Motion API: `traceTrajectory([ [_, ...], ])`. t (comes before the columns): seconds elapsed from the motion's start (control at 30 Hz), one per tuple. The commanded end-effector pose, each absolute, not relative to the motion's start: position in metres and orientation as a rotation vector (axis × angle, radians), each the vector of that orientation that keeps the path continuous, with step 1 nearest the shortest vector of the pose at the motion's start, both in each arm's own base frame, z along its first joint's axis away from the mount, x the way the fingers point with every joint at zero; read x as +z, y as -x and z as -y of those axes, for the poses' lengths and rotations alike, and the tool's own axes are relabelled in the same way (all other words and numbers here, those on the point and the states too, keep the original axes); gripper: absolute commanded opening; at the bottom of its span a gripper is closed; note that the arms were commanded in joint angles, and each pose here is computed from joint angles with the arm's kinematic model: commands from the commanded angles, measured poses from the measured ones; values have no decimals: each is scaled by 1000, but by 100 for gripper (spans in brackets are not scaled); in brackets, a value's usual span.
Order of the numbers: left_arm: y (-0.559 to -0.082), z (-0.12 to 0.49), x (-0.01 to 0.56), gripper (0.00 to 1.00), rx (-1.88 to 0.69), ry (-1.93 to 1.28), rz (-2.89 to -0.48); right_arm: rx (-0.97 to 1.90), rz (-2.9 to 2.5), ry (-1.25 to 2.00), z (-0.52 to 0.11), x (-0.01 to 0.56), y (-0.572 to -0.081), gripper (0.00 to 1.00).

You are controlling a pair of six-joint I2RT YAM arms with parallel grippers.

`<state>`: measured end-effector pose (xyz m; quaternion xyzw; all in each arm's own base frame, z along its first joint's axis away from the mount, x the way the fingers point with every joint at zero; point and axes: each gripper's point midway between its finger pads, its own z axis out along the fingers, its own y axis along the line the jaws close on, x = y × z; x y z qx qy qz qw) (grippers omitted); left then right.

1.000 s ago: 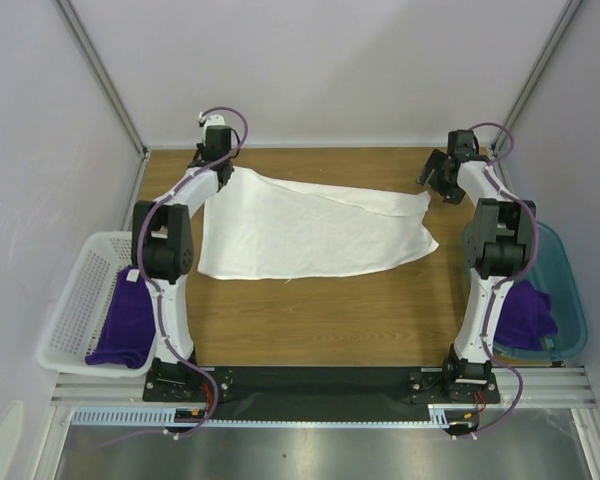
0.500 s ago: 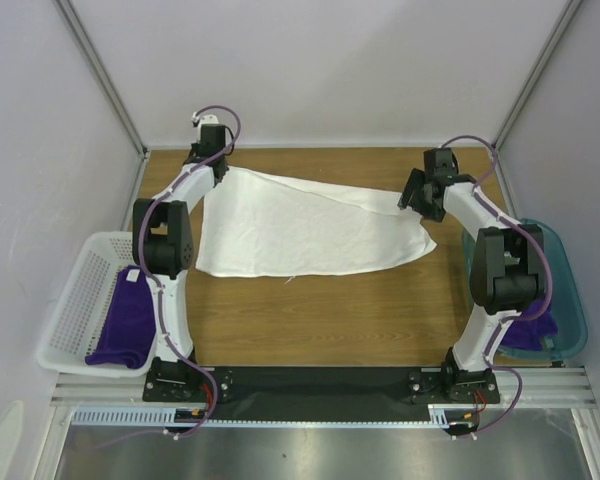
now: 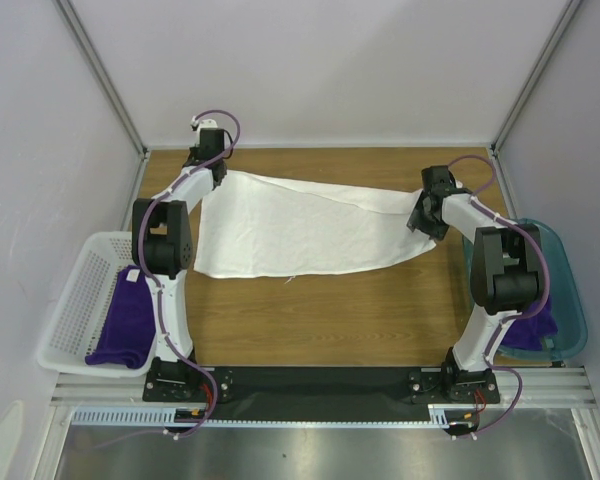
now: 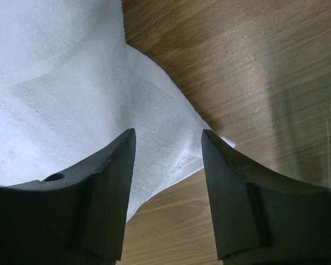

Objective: Fold and stack the towels
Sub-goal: Flatten out the crumpled towel

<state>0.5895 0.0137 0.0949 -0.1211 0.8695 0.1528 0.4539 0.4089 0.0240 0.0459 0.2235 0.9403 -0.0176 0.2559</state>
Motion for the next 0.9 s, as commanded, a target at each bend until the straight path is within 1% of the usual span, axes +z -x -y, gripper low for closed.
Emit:
traceTrajectory([
  [0.0, -599, -22, 117, 0, 387, 296, -2084, -101, -2506, -612, -15, 56, -415, 55],
  [0.07, -601, -21, 117, 0, 381, 290, -2083, -119, -2525, -619, -14, 50, -411, 51],
  [0.17, -602, -19, 116, 0, 370, 284, -2087, -152, -2544, -632, -12, 43, -404, 50],
  [0.33, -604, -17, 120, 0, 358, 279, -2078, -224, -2550, -658, -2, 38, -392, 55],
  [0.5, -604, -16, 120, 0, 346, 273, -2077, -233, -2577, -654, -4, 25, -390, 54],
  [0.57, -603, -16, 118, 0, 348, 267, -2082, -243, -2586, -655, -4, 20, -388, 50],
  [0.6, -603, -16, 118, 0, 349, 265, -2079, -254, -2585, -660, -4, 19, -387, 45],
  [0.63, -604, -17, 117, 0, 353, 260, -2080, -267, -2589, -659, -3, 19, -385, 34],
  [0.7, -604, -16, 117, 0, 355, 258, -2079, -299, -2589, -666, 0, 20, -380, 21],
  [0.73, -605, -16, 118, 0, 355, 257, -2078, -333, -2591, -666, 2, 22, -376, 9],
  [0.77, -605, -16, 118, 0, 356, 255, -2077, -353, -2595, -667, 3, 22, -371, 3],
  [0.8, -606, -16, 118, 0, 355, 256, -2074, -368, -2584, -667, 3, 27, -368, 0],
  [0.87, -606, -17, 119, 0, 358, 256, -2071, -426, -2580, -678, 7, 32, -358, 0],
])
